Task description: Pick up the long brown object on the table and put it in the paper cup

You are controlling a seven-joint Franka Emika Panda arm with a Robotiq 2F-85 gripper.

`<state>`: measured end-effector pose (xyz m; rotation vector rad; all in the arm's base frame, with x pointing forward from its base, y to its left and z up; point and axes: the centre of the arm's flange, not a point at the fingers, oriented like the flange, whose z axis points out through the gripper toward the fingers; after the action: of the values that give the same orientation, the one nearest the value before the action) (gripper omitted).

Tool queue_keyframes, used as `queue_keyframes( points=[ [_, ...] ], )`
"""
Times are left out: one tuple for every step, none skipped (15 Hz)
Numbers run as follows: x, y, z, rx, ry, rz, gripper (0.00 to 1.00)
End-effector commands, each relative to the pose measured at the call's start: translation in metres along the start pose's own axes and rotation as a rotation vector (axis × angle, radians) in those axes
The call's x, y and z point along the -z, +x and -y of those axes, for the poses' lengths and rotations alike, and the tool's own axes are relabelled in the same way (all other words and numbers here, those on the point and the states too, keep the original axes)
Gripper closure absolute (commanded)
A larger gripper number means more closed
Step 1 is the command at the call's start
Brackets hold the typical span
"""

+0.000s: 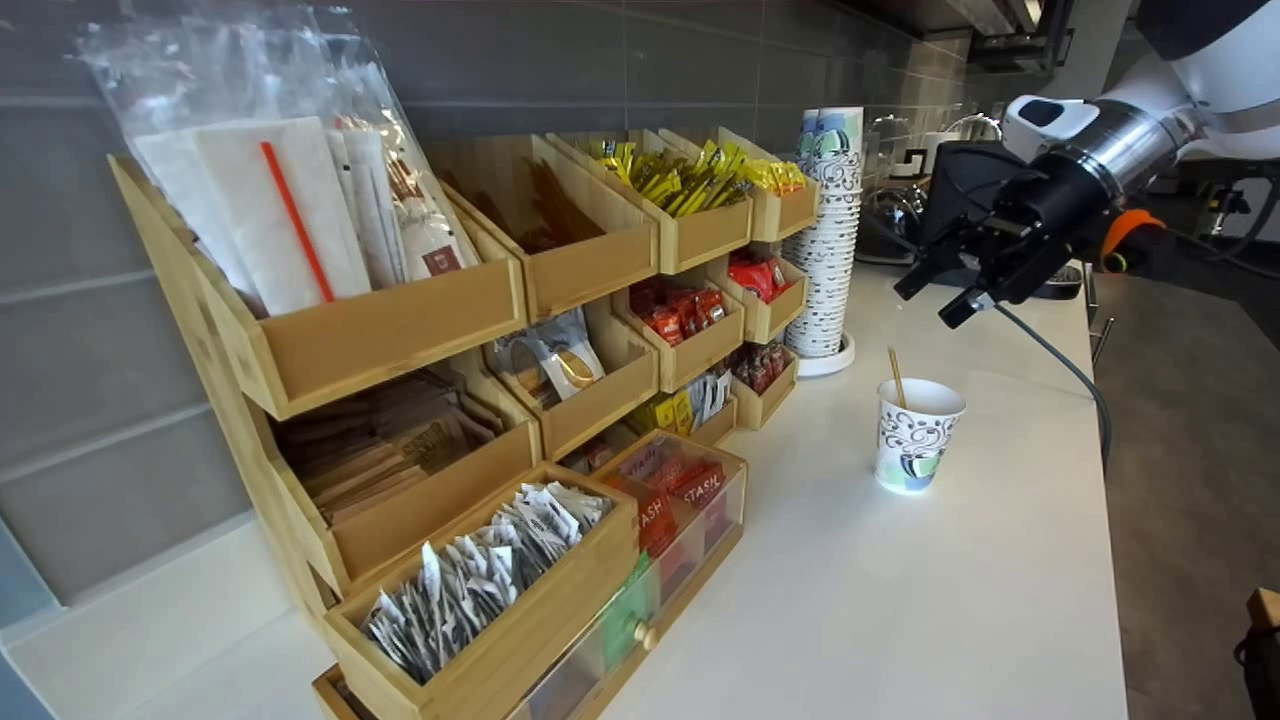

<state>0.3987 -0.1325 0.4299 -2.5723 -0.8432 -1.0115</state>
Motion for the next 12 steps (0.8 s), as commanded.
queue_keyframes(
  points=[
    [0.022,0.000,0.020,-0.070,-0.009,0.095,0.00],
    [0.024,0.000,0.021,-0.081,-0.006,0.114,0.00],
    [0.026,-0.001,0.023,-0.097,-0.008,0.136,0.00],
    [0.027,-0.002,0.025,-0.108,-0.006,0.151,0.00],
    [0.030,-0.001,0.027,-0.120,-0.005,0.166,0.00],
    [0.032,-0.001,0.029,-0.129,-0.002,0.189,0.00],
    [0.034,-0.001,0.032,-0.137,-0.002,0.204,0.00],
    [0.036,0.000,0.034,-0.143,0.000,0.217,0.00],
    [0.039,0.000,0.036,-0.146,-0.002,0.229,0.00],
    [0.040,0.001,0.037,-0.144,-0.013,0.238,0.00],
    [0.042,0.001,0.038,-0.141,-0.025,0.244,0.00],
    [0.031,0.002,0.023,-0.134,-0.014,0.228,0.00]
  ],
)
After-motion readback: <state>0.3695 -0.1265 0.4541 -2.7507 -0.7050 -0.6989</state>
